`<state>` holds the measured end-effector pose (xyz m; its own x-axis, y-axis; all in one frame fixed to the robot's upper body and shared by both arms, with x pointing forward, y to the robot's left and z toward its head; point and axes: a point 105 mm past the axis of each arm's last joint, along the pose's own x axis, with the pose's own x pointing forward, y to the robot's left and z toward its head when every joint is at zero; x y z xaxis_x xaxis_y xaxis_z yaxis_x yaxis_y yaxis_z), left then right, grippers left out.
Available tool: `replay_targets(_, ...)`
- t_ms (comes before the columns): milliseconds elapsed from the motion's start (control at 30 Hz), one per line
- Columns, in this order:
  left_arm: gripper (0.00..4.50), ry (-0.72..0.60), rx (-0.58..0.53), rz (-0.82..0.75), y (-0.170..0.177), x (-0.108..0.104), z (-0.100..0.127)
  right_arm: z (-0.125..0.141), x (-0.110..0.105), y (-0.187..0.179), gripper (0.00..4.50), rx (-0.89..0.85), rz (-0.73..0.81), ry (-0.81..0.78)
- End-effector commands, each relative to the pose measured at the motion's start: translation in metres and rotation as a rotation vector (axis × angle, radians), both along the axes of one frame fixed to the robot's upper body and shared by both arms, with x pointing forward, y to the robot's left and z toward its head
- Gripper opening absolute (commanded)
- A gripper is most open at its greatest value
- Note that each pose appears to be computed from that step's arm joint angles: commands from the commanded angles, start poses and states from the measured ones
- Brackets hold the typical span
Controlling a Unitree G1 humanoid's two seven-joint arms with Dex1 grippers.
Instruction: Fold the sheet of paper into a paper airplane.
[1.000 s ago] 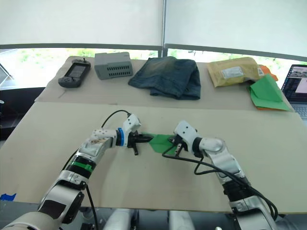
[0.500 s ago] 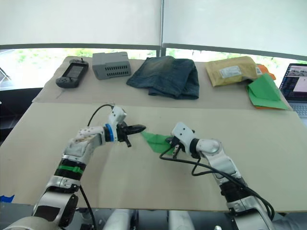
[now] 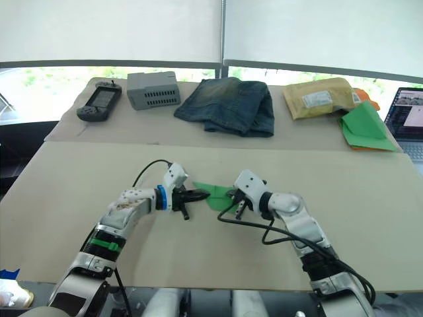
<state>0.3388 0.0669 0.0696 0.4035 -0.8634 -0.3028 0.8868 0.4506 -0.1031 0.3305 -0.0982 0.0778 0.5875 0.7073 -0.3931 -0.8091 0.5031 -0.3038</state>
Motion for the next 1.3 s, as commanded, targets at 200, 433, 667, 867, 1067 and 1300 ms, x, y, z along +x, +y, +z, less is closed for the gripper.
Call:
replay_targets(200, 0.00, 0.018, 0.057, 0.090, 0.002, 0.003, -0.022, -0.001, -0.014, 0.007, 0.03, 0.017, 0.012, 0.015)
replay_targets(433, 0.00, 0.065, 0.074, 0.050, -0.003, -0.007, -0.031, 0.016, -0.008, 0.019, 0.03, 0.049, -0.004, -0.087)
replay_targets(667, 0.00, 0.075, 0.088, 0.031, -0.006, -0.008, -0.034, 0.013, -0.004, 0.041, 0.03, 0.068, 0.019, -0.097)
replay_targets(867, 0.00, 0.075, 0.092, 0.025, -0.007, -0.008, -0.033, -0.007, -0.006, 0.035, 0.03, 0.038, -0.041, -0.051)
replay_targets(1067, 0.00, 0.077, 0.092, 0.024, -0.007, -0.008, -0.034, -0.018, -0.004, 0.006, 0.03, 0.003, -0.161, -0.034)
replay_targets(1300, 0.00, 0.079, 0.096, 0.010, -0.009, -0.008, -0.035, -0.023, -0.011, -0.012, 0.03, -0.006, -0.229, -0.019)
